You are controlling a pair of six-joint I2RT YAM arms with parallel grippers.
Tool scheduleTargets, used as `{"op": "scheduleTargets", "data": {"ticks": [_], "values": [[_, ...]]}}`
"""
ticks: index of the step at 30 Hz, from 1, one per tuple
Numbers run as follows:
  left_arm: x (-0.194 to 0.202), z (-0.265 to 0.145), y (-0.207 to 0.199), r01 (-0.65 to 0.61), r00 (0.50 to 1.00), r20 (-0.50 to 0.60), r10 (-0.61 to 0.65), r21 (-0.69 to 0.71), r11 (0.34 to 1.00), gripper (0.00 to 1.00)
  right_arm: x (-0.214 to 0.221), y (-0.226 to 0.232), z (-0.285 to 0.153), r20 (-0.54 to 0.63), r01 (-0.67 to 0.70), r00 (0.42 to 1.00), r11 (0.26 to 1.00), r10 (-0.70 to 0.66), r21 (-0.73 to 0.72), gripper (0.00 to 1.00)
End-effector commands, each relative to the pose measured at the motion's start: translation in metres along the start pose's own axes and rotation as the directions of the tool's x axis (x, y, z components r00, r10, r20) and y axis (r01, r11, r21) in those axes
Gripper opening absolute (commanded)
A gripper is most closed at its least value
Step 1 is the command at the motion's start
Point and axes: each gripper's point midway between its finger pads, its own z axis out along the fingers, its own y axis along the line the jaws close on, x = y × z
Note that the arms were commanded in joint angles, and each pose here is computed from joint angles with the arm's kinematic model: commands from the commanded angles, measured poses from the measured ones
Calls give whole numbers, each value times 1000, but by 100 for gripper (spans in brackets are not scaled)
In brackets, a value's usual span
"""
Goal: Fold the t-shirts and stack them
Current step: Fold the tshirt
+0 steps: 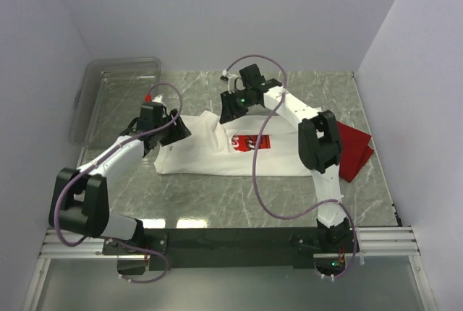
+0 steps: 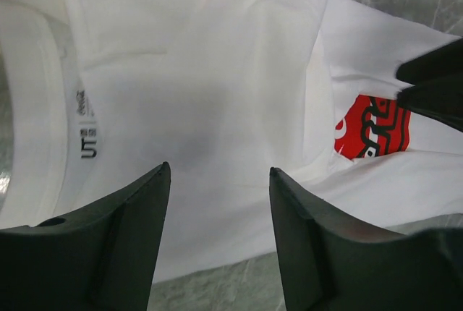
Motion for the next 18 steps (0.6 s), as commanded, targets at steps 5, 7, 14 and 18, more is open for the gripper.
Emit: {"op": "scheduleTargets", "data": {"ticks": [5, 7, 14, 18], "values": [[-16, 25, -33, -46, 999, 17, 45, 101, 994, 60, -24, -23, 36, 31, -144, 989, 986, 142, 88, 41], [-6, 33, -29, -37, 999, -9, 38, 92, 995, 59, -17, -28, 45, 9, -148, 989, 983, 148, 111, 41], [16, 50, -20, -17, 998, -60, 20, 55, 998, 59, -7, -36, 66, -19, -163, 986, 977, 167, 139, 41], [31, 62, -7, -11, 995, -103, 11, 3, 1000, 58, -2, -41, 69, -30, -173, 983, 973, 179, 152, 40]]}}
